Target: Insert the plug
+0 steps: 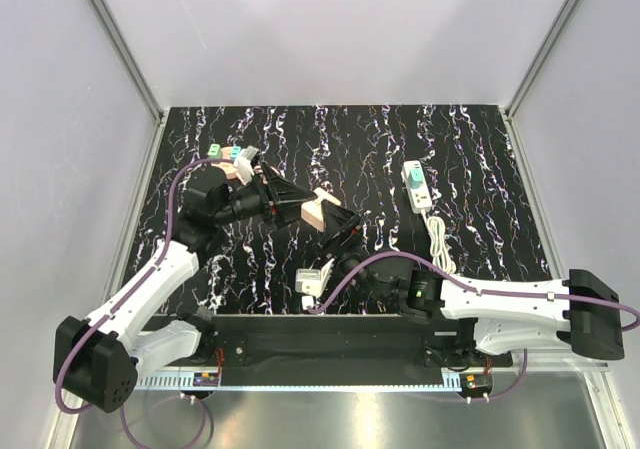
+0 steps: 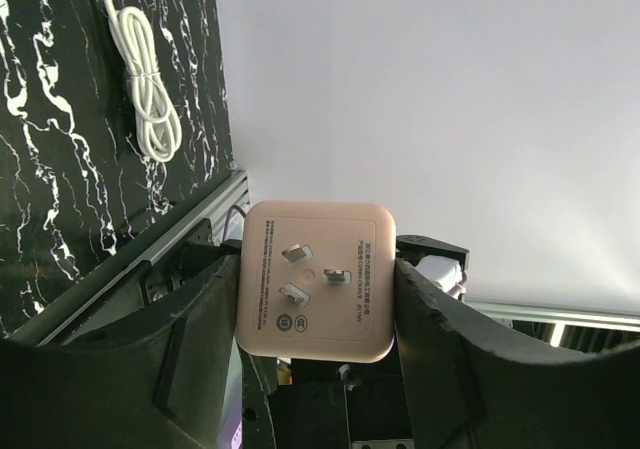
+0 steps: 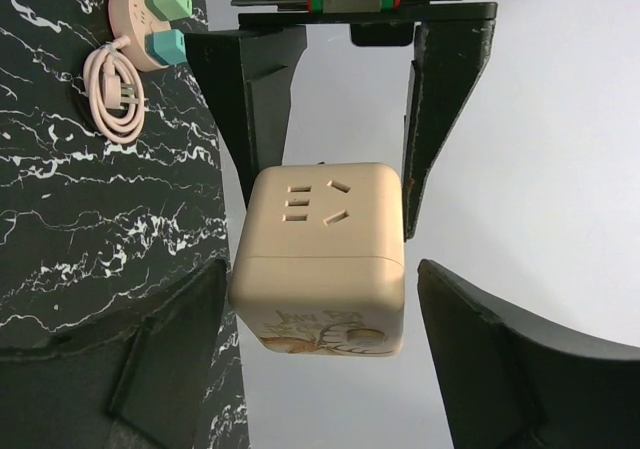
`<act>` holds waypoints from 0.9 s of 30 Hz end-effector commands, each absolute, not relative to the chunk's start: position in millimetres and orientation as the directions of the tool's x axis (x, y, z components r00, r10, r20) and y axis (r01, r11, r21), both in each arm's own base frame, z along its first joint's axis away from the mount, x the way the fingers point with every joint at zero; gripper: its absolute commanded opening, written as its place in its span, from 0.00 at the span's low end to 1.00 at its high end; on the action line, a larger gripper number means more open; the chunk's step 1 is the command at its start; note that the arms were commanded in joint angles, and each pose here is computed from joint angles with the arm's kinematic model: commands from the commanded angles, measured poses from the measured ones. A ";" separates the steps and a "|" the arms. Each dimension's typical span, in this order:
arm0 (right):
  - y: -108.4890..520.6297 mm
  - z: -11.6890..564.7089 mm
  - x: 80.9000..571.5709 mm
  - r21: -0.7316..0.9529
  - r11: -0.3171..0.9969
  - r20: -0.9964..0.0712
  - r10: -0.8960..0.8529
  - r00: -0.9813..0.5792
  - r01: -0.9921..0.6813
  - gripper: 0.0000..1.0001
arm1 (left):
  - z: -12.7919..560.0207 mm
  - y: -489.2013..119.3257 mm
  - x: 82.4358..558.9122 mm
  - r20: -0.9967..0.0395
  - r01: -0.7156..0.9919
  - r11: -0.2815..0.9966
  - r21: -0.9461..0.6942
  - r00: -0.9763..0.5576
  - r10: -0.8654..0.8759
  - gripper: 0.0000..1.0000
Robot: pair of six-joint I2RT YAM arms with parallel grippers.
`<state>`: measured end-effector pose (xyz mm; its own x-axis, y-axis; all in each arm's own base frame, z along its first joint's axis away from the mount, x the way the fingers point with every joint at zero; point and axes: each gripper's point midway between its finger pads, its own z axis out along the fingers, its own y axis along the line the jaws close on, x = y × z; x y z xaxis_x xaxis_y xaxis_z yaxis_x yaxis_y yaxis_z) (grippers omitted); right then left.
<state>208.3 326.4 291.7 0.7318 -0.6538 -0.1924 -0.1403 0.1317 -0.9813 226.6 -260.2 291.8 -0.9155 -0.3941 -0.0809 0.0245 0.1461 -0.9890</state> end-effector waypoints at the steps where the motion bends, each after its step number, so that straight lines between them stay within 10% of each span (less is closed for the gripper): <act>1: 321.9 297.4 208.7 -0.989 0.112 -0.143 -0.675 0.724 -0.092 0.80 | 310.4 -265.0 217.4 -0.110 0.085 0.086 -0.993 -0.934 -0.341 0.00; 5: 318.9 290.7 209.2 -0.993 0.081 -0.114 -0.681 0.723 -0.080 0.65 | 308.7 -267.1 214.5 -0.088 0.072 0.064 -0.995 -0.945 -0.314 0.00; 10: 318.1 291.9 208.1 -0.994 0.086 -0.108 -0.676 0.728 -0.068 0.16 | 303.7 -268.0 216.4 -0.090 0.068 0.081 -0.994 -0.946 -0.310 0.01; 12: 318.1 295.1 207.9 -0.992 0.104 -0.122 -0.673 0.729 -0.070 0.05 | 303.5 -269.2 218.8 -0.126 0.102 0.094 -0.990 -0.946 -0.300 0.28; 13: 318.6 299.0 208.8 -0.986 0.139 -0.164 -0.671 0.723 -0.095 0.00 | 298.4 -269.9 222.8 -0.131 0.101 0.117 -0.988 -0.948 -0.291 0.60; 16: 315.9 308.0 219.3 -0.941 0.268 -0.337 -0.703 0.626 -0.206 0.00 | 295.4 -269.6 236.1 -0.208 0.155 0.202 -0.967 -0.938 -0.276 0.83; 22: 304.1 296.8 230.1 -0.790 0.454 -0.598 -0.718 0.356 -0.411 0.00 | 305.5 -250.3 278.6 -0.344 0.250 0.299 -0.921 -0.882 -0.323 0.92; 27: 280.4 286.4 236.4 -0.467 0.592 -0.758 -0.650 -0.047 -0.657 0.00 | 269.1 -197.9 319.8 -0.524 0.194 0.647 -0.738 -0.768 -0.367 0.94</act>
<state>235.6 307.5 286.1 0.3029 -0.7437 -0.5960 -0.5264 0.3908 -0.7551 299.9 -233.7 286.7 -0.8600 -0.3833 -0.3368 0.1701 0.4070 -0.8975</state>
